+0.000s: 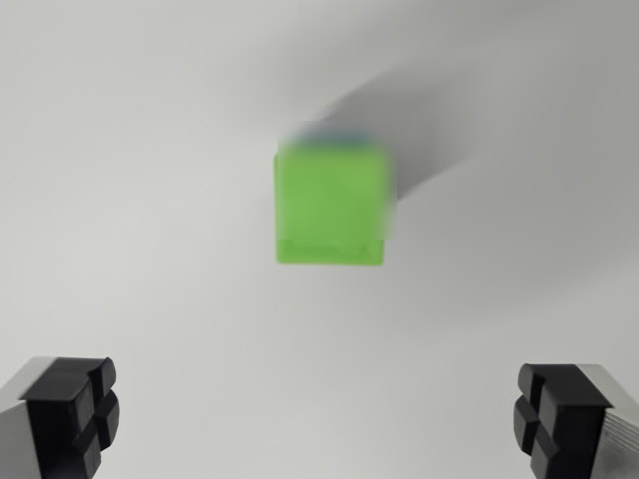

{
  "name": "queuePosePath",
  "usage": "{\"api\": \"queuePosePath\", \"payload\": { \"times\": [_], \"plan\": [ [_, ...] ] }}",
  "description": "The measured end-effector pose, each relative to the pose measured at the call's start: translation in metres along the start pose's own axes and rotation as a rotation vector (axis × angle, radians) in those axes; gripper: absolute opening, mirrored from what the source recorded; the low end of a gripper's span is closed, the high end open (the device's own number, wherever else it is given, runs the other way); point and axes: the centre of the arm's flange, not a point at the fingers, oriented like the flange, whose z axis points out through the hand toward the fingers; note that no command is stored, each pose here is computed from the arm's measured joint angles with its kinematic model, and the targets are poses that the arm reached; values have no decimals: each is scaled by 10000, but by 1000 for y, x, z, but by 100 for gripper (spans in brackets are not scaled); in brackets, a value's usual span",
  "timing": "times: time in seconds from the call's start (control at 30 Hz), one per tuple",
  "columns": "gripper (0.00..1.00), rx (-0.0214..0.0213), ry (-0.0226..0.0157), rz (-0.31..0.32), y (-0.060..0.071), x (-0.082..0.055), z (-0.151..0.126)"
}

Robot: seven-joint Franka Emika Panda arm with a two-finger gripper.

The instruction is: Stack cube

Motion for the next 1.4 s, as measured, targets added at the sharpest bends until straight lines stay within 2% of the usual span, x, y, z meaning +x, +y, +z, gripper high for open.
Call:
{"api": "queuePosePath", "payload": {
  "times": [0.3,0.47,0.83,1.4],
  "plan": [
    [100,-6,-7,4,0,0,-37],
    [100,10,-4,10,0,1,-57],
    [100,6,-16,17,-1,1,-89],
    [100,6,-23,21,-1,1,-114]
  ]
}}
